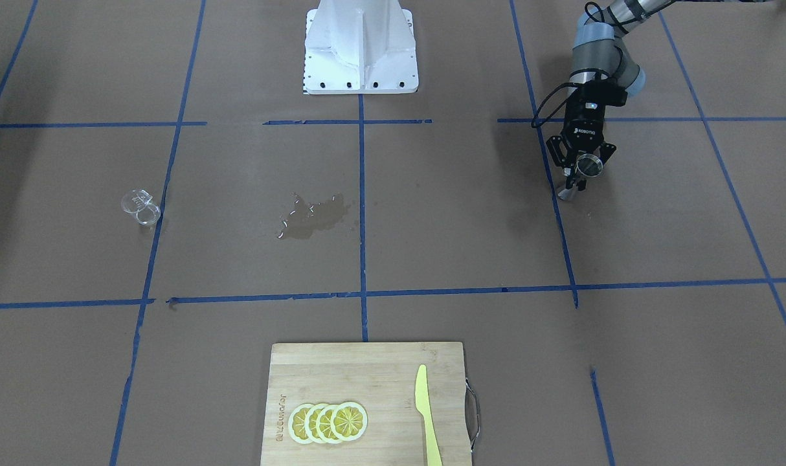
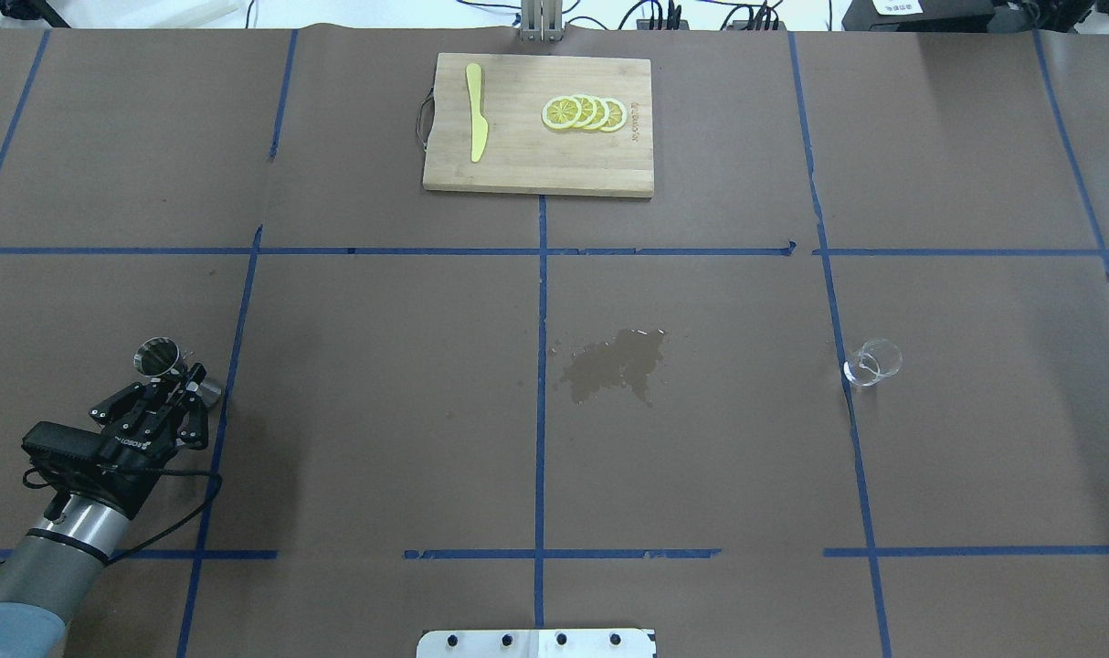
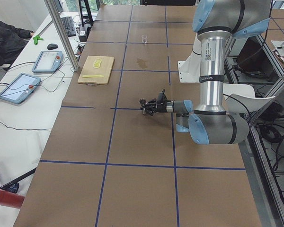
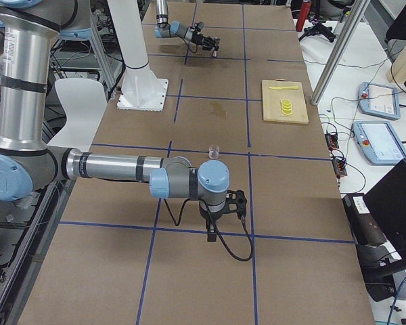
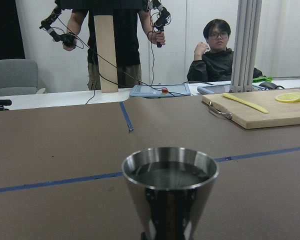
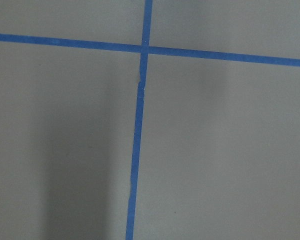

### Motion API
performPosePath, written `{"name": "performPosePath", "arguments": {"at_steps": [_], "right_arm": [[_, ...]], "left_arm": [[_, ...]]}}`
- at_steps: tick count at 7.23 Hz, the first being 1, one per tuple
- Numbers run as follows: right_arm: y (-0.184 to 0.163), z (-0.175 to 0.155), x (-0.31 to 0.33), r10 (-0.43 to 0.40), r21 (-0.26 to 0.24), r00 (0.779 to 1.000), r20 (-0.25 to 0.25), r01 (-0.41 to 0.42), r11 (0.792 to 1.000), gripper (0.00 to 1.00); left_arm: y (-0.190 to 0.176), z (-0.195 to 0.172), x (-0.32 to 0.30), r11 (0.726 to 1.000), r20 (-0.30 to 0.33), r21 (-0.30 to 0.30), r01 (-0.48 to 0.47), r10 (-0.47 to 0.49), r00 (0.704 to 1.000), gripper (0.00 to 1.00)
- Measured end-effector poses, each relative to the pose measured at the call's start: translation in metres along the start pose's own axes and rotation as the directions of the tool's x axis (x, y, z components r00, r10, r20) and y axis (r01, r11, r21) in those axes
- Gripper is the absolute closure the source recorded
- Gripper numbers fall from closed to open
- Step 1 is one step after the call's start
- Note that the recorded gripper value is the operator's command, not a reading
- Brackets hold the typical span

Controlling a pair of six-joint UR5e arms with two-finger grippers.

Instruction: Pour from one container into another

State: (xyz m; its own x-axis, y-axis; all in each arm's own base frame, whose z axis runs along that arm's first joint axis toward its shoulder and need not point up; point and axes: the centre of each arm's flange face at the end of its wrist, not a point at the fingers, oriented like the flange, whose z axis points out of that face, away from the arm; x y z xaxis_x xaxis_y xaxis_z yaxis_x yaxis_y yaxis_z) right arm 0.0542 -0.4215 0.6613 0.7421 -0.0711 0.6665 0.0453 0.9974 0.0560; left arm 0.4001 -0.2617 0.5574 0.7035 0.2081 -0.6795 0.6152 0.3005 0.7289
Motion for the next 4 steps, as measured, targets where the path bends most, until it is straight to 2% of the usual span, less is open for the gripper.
{"name": "performPosePath", "arguments": {"at_steps": [1, 4], "right_arm": [[0.0000, 0.0001, 0.0001, 0.000, 0.000, 1.000, 0.000, 0.000, 1.000, 0.00], [0.0001, 0.0005, 0.0004, 0.000, 0.000, 1.000, 0.000, 0.000, 1.000, 0.00]], "left_arm": [[0.0002, -0.0001, 0.0001, 1.000, 0.000, 0.000, 0.000, 0.000, 1.000, 0.64], [0.0001, -0.0004, 0.0006, 1.000, -0.001, -0.001, 0.000, 0.000, 1.000, 0.63]]}}
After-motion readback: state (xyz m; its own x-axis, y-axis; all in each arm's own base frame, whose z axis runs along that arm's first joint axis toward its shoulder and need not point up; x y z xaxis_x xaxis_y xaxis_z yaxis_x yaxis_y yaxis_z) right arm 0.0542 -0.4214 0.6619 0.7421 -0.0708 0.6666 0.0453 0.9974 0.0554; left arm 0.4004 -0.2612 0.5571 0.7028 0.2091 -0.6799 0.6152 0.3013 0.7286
